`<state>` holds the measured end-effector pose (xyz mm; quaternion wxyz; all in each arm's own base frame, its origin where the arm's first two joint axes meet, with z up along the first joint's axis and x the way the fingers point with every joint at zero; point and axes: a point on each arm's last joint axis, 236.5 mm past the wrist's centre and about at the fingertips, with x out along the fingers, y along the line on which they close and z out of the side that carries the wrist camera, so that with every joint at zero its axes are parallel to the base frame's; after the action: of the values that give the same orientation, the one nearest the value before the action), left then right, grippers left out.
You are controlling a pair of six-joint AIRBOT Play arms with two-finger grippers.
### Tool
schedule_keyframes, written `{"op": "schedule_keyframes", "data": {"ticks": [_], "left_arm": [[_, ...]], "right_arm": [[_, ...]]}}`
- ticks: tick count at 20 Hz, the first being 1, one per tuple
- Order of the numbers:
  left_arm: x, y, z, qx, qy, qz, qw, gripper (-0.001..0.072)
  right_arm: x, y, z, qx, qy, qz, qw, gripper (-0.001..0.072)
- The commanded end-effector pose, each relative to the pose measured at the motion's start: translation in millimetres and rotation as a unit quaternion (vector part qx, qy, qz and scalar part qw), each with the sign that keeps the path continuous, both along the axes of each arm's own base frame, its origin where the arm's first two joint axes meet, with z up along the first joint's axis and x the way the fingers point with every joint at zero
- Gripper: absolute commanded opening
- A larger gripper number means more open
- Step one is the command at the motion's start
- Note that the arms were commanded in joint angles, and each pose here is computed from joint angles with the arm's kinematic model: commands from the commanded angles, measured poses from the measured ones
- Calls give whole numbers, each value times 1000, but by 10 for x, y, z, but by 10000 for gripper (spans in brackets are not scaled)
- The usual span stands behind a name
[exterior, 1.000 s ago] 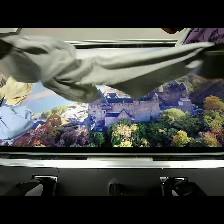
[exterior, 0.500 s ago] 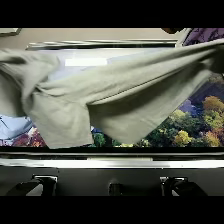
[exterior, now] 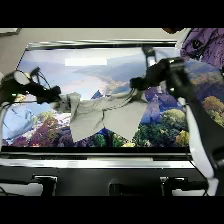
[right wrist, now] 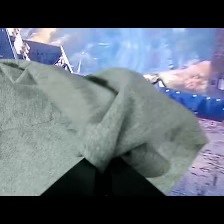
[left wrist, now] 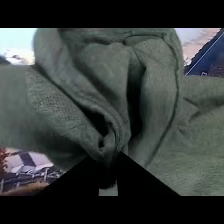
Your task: Fold the clothes and pants, and hang the long-sleeved shirts on hangers.
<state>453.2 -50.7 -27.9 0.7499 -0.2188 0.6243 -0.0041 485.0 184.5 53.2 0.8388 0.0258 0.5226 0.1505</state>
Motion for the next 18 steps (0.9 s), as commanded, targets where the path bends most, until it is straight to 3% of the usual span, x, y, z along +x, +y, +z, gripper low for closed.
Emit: {"op": "schedule_keyframes", "data": {"ticks": [1, 3, 7, 13, 18], "left_arm": [[27, -24, -398, -41, 29, 2, 999, 315], [17, 189, -160, -35, 5, -1, 999, 619], [-212, 430, 283, -42, -37, -23, 998, 630], [-800, -193, -286, -153, -11, -47, 987, 630], [-885, -595, -659, -166, -13, -67, 984, 630]], "right_arm": [[18, 262, -475, 38, 48, 16, 998, 35], [-17, 259, -395, 26, 35, 51, 998, 35], [-116, 242, -173, 19, 22, 77, 997, 35], [-243, 223, -127, 15, 39, 85, 995, 36], [-360, 208, -167, 12, 64, 92, 994, 36]]}}
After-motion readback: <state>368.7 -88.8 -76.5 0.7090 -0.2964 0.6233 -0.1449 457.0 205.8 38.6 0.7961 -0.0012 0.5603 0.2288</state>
